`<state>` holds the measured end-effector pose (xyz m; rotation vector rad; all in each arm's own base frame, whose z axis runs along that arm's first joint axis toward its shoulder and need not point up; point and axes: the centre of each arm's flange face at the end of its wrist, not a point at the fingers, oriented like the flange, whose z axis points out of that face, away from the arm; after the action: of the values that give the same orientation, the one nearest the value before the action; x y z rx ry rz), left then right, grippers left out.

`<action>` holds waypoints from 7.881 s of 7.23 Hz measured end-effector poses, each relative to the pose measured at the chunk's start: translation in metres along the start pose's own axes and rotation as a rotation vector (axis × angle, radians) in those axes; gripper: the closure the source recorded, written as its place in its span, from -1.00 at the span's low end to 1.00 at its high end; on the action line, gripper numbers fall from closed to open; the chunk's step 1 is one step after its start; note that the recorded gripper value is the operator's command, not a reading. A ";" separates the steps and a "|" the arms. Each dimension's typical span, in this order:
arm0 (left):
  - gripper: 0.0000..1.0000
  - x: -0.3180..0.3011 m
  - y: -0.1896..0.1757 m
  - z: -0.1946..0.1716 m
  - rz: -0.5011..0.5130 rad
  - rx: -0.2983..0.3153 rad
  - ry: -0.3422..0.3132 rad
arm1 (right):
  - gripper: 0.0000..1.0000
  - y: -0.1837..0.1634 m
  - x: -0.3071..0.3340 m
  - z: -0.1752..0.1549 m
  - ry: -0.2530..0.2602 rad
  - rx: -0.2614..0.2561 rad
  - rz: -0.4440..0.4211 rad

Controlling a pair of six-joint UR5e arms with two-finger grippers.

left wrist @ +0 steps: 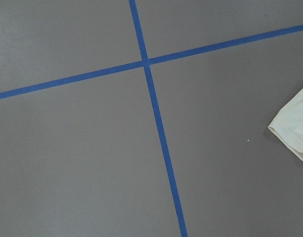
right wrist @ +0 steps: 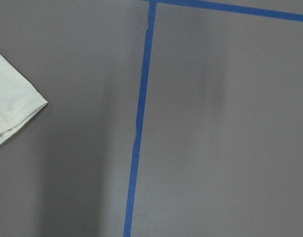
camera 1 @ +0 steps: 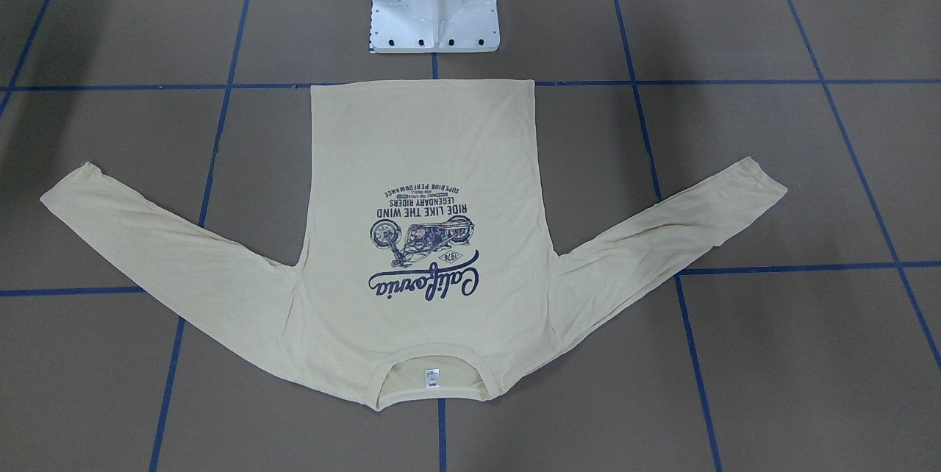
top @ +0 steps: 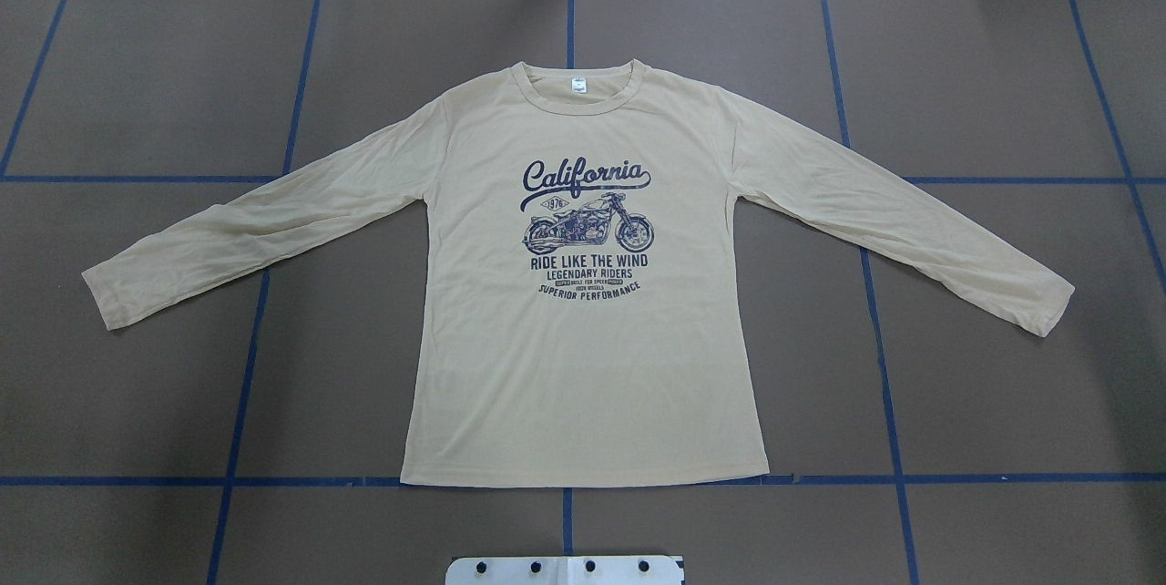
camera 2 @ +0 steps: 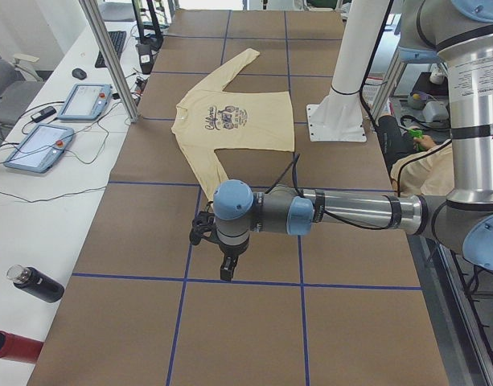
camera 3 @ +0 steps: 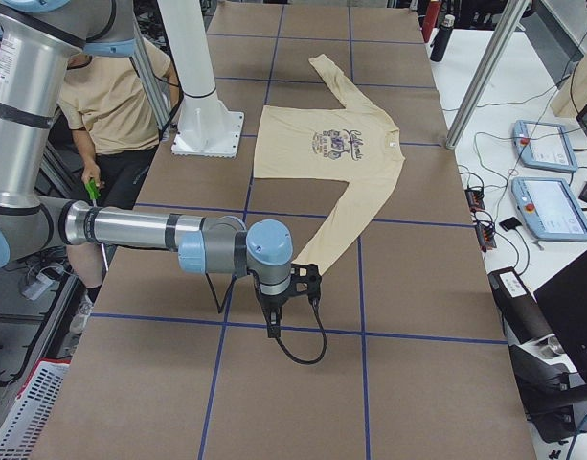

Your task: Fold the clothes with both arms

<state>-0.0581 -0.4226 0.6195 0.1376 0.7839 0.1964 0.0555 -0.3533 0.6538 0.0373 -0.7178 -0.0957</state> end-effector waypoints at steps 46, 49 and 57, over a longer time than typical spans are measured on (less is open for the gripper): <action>-1.00 0.078 -0.096 -0.090 0.233 0.497 -0.030 | 1.00 -0.047 -0.246 0.127 -0.082 0.420 0.108; -1.00 0.077 -0.094 -0.088 0.229 0.493 -0.030 | 1.00 -0.115 -0.361 0.052 -0.210 0.535 0.126; -1.00 0.073 -0.088 -0.083 0.215 0.482 -0.027 | 1.00 -0.282 -0.846 -0.052 -0.098 0.626 0.360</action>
<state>-0.0560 -0.4875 0.4939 0.6810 0.7784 0.2056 -0.5654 -0.5488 0.0421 0.5019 -0.8198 0.4777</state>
